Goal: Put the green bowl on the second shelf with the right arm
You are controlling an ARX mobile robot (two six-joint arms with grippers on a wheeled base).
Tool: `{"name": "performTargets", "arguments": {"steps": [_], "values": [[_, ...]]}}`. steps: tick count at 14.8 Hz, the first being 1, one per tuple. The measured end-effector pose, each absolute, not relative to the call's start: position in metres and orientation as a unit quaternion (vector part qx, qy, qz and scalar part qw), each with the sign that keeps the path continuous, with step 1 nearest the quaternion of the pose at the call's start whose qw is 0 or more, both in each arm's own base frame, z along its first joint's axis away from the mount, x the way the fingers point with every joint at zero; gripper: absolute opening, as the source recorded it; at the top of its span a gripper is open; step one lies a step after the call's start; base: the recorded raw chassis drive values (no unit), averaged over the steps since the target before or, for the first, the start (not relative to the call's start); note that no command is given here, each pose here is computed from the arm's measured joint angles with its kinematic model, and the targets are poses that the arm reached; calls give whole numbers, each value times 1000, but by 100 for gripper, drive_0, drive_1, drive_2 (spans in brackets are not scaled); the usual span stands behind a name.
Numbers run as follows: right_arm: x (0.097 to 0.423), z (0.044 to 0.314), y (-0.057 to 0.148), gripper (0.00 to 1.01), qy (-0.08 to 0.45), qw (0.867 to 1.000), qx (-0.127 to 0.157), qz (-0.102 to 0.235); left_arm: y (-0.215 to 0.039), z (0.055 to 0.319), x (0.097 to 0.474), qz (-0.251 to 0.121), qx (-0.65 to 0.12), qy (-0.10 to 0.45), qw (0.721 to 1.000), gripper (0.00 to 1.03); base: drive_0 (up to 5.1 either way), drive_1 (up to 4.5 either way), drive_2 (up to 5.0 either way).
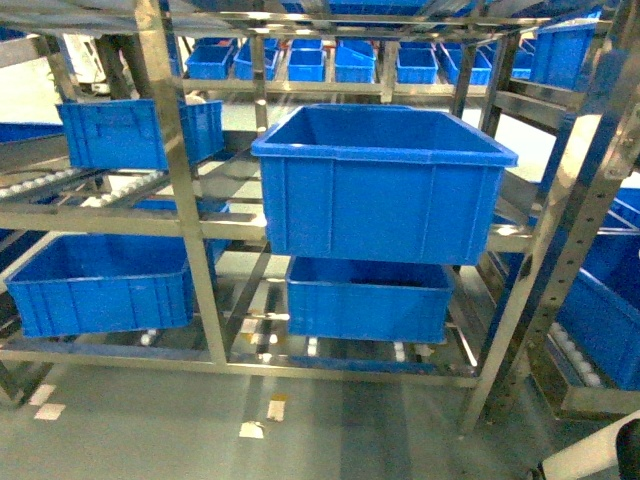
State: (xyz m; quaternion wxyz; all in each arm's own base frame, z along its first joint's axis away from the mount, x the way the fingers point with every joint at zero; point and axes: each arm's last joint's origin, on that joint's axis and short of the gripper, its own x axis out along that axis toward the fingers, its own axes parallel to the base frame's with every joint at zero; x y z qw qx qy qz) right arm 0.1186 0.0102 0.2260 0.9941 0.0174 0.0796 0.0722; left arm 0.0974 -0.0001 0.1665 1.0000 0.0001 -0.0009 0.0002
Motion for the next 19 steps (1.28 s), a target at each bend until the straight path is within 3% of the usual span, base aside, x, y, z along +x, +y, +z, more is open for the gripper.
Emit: {"name": "performTargets", "arguments": {"steps": [2,6,19], "values": [[119,226,10,2,80,994,17,72,0,167,97,0,0,-1,1000,98,-485,254,254],[119,226,10,2,80,994,17,72,0,166,97,1,0,0,1000,98,0,0,0],[119,226,10,2,81,994,17,72,0,166,97,0,0,0,1000,98,0,434,-433]]}}
